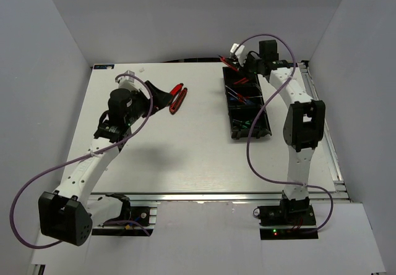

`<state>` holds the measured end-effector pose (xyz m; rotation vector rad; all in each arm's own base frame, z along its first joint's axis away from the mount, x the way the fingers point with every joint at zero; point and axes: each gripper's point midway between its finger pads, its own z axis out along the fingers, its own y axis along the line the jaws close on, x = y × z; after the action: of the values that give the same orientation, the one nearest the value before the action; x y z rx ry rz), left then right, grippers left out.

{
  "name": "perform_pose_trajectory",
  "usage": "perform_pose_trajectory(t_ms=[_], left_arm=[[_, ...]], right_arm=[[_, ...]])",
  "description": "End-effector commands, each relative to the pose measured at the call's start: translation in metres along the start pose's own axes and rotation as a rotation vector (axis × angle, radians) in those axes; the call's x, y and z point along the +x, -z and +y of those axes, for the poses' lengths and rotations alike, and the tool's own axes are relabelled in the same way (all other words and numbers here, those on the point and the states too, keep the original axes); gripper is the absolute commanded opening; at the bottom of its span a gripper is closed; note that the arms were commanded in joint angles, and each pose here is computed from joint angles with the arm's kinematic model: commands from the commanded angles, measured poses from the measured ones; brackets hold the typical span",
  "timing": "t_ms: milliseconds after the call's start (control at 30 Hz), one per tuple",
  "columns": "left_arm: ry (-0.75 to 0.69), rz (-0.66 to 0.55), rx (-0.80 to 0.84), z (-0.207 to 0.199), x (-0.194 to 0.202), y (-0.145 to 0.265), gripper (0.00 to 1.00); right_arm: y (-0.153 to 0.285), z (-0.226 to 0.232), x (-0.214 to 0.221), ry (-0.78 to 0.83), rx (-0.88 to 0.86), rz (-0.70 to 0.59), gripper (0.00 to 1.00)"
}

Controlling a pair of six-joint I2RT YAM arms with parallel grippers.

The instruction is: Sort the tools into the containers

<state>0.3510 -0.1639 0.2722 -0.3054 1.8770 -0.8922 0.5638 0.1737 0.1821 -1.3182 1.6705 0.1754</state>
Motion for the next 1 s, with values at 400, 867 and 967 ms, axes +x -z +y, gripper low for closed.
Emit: perform_pose_trajectory(t_ms=[400,867,967], left_arm=[[0.028,0.03,-0.084,0.024,0.019,0.019,0.98],[-0.083,0.162,-0.105,0.034,0.031,-0.009,0.97],[-0.149,0.236,-0.114,0.039,0.035,-0.028,0.9]], right_arm=[[-0.056,-0.06,0.033,0.16,0.214,0.015,0.01],[-0.025,-0.056,0.018,0.013,0.183,-0.051,0.82],[-0.003,-0.051,-0.007,-0.045,0.132,-0.101,0.89]])
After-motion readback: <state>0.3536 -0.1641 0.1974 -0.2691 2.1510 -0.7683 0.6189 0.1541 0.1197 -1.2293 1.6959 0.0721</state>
